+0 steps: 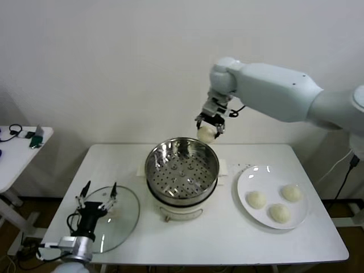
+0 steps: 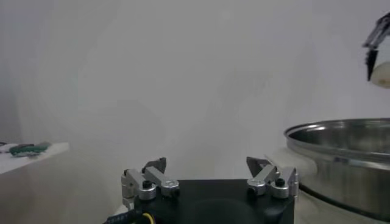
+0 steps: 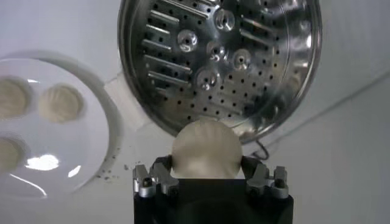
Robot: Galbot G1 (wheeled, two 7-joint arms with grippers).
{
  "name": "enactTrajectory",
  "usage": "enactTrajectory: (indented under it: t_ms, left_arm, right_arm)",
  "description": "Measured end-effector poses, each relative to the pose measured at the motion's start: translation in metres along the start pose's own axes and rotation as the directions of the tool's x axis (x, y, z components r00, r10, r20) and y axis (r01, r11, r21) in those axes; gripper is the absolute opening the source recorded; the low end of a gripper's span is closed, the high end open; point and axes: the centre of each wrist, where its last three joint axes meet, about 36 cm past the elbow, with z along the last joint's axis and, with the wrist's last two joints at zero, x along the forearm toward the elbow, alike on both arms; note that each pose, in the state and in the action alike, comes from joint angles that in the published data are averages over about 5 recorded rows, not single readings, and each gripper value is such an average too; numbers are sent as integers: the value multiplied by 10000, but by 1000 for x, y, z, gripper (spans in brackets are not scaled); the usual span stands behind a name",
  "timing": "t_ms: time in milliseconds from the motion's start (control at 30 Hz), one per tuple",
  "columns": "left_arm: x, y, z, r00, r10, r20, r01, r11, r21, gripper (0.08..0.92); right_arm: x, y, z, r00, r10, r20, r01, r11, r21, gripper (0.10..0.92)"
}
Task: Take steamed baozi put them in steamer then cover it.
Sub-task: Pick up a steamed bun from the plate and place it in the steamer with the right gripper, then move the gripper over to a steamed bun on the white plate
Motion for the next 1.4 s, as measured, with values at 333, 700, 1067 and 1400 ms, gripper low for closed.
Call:
enactTrajectory:
  t_ms: [333,700,1067,1400]
  left_arm:
    - [1,5,-1,9999,-120,8,120,9999,16,823]
    - [0,8,-6,9998,-207,59,206,9998,72,823]
    - [2,8,-7,9998,-187,33,187,9998,76,823]
    - [3,7,-8,9998,-201,20,201,9998,64,823]
  right_arm:
    - [-49,-40,-34,9993,-379,-40,381,9885,1467,729]
    - [-98,-58,-56,9976,-696,-10,681,9721,2244,730]
    - [-117,-59,-64,9962,-866,-86,860,9631,2551,813]
    - [-93,-53,-55,9967,-774,-262,815,9651,2489,823]
